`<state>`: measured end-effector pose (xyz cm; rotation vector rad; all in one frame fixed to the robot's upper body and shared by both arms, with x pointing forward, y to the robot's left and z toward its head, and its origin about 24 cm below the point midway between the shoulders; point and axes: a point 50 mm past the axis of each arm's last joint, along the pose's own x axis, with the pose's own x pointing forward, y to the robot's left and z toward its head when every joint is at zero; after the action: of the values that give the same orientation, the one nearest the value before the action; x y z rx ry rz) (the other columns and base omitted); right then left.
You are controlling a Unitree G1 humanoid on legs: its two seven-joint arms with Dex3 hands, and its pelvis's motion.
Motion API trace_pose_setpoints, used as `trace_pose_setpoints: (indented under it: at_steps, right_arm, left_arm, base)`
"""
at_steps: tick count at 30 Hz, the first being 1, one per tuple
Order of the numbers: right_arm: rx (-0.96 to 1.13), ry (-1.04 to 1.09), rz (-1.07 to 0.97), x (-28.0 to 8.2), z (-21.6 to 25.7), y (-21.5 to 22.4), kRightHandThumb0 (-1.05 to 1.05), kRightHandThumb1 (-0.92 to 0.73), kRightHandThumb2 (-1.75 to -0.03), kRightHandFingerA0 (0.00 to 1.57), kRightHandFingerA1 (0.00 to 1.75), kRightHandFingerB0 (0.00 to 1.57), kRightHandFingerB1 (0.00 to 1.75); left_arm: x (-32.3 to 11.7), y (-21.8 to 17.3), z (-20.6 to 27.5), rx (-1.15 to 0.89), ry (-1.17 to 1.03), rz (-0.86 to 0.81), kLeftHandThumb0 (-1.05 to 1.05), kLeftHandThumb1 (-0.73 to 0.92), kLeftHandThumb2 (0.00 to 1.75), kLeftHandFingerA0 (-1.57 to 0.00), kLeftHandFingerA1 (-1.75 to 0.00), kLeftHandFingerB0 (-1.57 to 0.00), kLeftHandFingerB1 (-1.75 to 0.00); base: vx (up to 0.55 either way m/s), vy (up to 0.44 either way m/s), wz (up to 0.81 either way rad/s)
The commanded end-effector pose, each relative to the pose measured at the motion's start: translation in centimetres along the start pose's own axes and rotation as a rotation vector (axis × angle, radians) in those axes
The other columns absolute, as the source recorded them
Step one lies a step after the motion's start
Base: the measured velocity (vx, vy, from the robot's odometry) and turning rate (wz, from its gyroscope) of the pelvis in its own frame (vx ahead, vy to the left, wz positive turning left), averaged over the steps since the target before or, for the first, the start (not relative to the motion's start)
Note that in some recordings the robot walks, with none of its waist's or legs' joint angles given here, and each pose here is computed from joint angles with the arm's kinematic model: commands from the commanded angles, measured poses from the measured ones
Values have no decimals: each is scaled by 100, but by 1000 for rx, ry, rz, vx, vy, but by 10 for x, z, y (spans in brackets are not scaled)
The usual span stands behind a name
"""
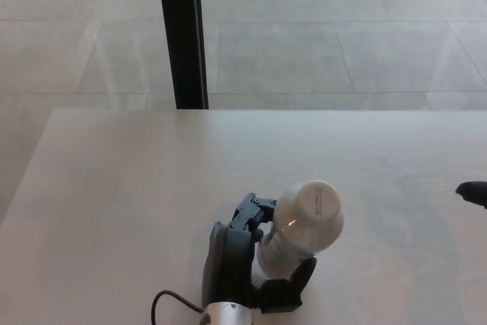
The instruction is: The robot uses its left hand to to lift the bottle kept on the middle of the desk and tilts it towards its right hand. It then uses its right hand to rotate its cap to open it and places the bottle and cap back on the desk
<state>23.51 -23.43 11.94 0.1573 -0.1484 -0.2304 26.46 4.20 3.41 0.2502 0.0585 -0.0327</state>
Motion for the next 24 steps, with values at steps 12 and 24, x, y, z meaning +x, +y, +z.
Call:
trace_pose_setpoints:
  at_steps: [12,24]
  right_arm:
    - [-97,28,92,-12,-4,3,-45,-66,-60,93,109,59,42]
    - [-548,-23,325,-19,-1,18,-47,-54,-56,88,98,53,38]
  left_arm:
    - [1,1,16,-45,-20,-9,-4,45,138,-99,-175,-78,-168]
    - [30,53,26,611,75,-205,-8,60,72,-87,-117,-76,-68]
  base:
    - [0,0,0]
    - [0,0,0]
